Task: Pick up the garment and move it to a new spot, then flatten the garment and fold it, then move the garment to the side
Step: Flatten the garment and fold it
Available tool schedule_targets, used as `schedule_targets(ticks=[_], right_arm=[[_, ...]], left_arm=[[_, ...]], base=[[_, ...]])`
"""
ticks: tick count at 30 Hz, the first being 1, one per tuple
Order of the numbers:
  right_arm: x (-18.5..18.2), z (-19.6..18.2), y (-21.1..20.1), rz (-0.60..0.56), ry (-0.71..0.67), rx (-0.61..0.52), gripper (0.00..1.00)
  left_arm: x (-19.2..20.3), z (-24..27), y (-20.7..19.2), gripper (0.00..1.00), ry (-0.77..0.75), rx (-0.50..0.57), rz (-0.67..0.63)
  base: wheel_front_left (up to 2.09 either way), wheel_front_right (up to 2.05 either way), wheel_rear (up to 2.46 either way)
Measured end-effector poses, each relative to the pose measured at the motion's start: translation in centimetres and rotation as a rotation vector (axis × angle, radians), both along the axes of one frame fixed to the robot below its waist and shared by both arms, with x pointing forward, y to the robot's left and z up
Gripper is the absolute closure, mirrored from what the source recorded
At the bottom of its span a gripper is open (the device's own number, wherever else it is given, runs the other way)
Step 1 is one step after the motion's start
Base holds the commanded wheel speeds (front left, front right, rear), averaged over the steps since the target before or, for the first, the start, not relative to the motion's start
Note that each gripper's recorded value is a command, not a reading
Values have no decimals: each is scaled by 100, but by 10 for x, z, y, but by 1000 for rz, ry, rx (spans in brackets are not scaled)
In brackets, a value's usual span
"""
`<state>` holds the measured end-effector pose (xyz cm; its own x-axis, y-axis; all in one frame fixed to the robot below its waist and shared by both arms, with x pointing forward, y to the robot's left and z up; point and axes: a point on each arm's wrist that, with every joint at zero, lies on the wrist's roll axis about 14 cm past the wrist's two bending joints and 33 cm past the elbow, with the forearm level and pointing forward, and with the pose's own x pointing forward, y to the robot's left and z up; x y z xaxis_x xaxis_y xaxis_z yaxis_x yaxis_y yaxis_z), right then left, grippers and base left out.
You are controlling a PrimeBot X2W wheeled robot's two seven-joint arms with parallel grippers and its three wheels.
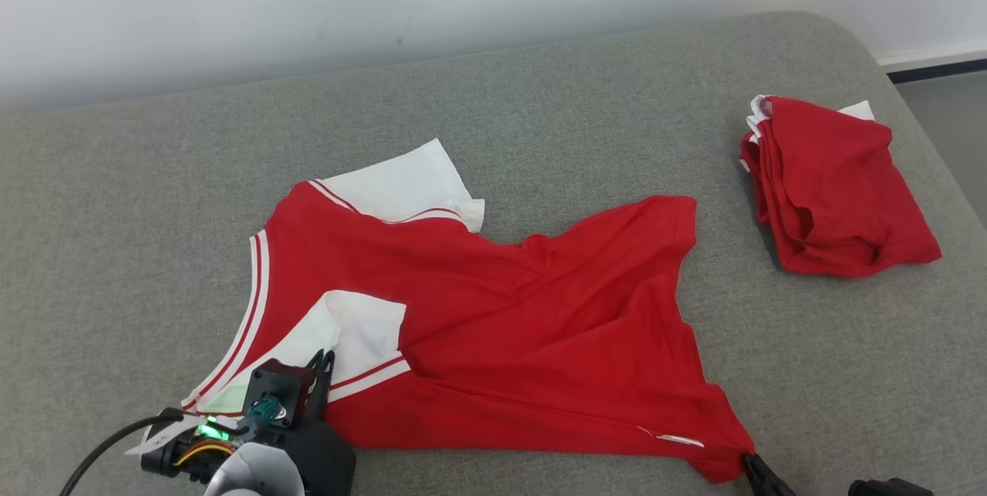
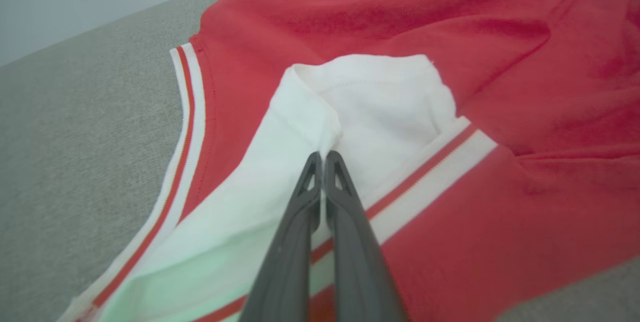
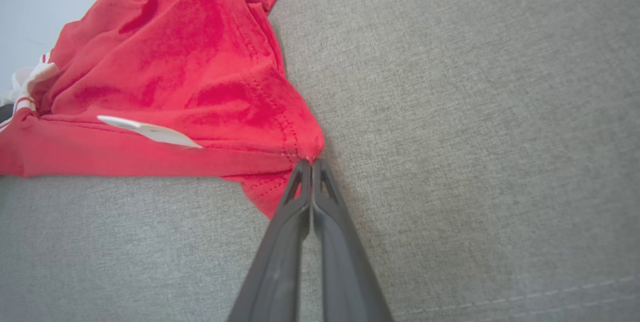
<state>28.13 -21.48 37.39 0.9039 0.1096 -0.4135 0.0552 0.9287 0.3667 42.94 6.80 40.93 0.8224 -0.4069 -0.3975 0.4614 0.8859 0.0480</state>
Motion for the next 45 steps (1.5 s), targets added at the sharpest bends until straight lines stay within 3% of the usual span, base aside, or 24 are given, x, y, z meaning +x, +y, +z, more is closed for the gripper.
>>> schedule_targets(ticks=[5,9,12,18,23,33,40,45], right_arm=[[0,4,-4,-1,-15,-9,100],[10,24,-14,-12,-90,-34,100],[24,51,-26,-11,-187,-77,100],[60,141,-39,18,-440,-152,100],[77,212,-33,71,-598,-189,100],[93,348,-30,167,-841,-407,100],[93,408,-31,182,-917,-492,100],[91,424,-38,177,-918,-524,100]], left_arm=[[1,4,1,100,-18,-34,12],[14,41,7,100,-161,-119,50],[25,83,15,100,-290,-205,76],[35,203,45,100,-618,-356,102],[23,297,53,100,-877,-351,39],[-17,430,41,100,-1186,-269,-108],[-23,474,46,100,-1235,-208,-119],[-21,483,48,100,-1174,-215,-120]], base=[[0,0,0],[0,0,0],[0,0,0],[0,0,0],[0,0,0],[0,0,0],[0,0,0],[0,0,0]])
